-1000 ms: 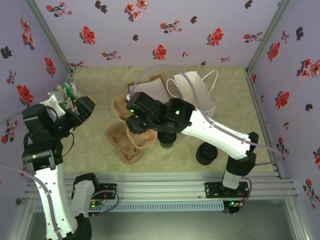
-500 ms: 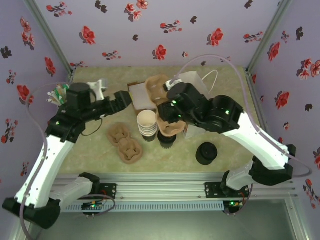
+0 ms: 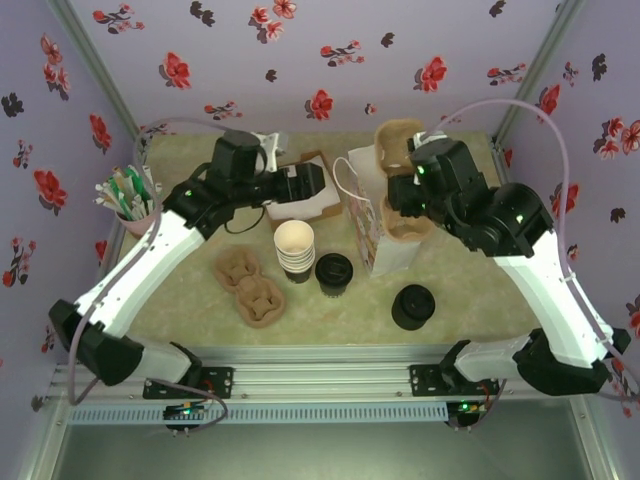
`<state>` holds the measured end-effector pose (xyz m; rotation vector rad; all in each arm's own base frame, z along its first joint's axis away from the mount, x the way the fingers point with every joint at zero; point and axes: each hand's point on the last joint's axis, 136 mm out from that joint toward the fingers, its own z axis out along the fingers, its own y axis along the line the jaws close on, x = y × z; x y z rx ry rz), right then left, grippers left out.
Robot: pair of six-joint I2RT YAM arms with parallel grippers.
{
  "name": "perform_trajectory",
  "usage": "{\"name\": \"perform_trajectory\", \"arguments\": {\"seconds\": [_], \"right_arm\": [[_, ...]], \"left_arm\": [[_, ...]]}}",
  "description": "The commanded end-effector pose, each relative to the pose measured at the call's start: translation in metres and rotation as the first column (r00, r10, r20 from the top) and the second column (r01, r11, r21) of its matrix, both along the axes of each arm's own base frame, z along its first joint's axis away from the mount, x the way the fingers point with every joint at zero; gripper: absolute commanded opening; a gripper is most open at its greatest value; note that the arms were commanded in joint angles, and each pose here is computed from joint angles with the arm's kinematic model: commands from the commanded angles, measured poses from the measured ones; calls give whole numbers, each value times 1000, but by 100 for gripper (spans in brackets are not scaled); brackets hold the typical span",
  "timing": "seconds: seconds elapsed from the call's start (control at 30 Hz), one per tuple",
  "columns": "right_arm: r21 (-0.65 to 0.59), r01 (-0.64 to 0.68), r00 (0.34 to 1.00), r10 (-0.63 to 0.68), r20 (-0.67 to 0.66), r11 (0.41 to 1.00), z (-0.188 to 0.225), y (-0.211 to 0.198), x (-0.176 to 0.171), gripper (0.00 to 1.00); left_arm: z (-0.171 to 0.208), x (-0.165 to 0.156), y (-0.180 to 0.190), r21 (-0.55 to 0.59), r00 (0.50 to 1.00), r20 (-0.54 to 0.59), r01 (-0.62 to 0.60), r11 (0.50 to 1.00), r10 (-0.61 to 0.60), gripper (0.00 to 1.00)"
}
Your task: Pack the takeout coffee
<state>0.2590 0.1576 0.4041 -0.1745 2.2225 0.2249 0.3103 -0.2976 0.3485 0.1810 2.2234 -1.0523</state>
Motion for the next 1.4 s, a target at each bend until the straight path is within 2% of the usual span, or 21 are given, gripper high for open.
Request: {"name": "perform_trajectory", "arguments": {"seconds": [0.0,0.13,0.3,0.5,0.93,1.37], "right_arm": [[10,-24,1000,24,-7,1000,0,6,22,40],[-3,-20,1000,20,-12,1000,-1,10,48,40],[-13,-33,999,33,-14,999,-7,18,76,39],[15,-52,997,53,-52,999,-21,26,98,39],[165,-55,984,82,-161,985,-52,23,112,38],[183,-40,968,84,-237,982,-72,10,114,38]], "left_arm": [[15,12,-13,-6,997,69,25,1000,-24,83],[8,20,-25,6,998,51,49,999,-49,73],[3,23,-31,7,997,41,65,998,-65,66],[-5,25,-33,19,997,31,69,997,-69,65],[-16,30,-34,32,997,18,68,997,-69,63],[-21,32,-34,37,998,10,69,997,-69,61]]}}
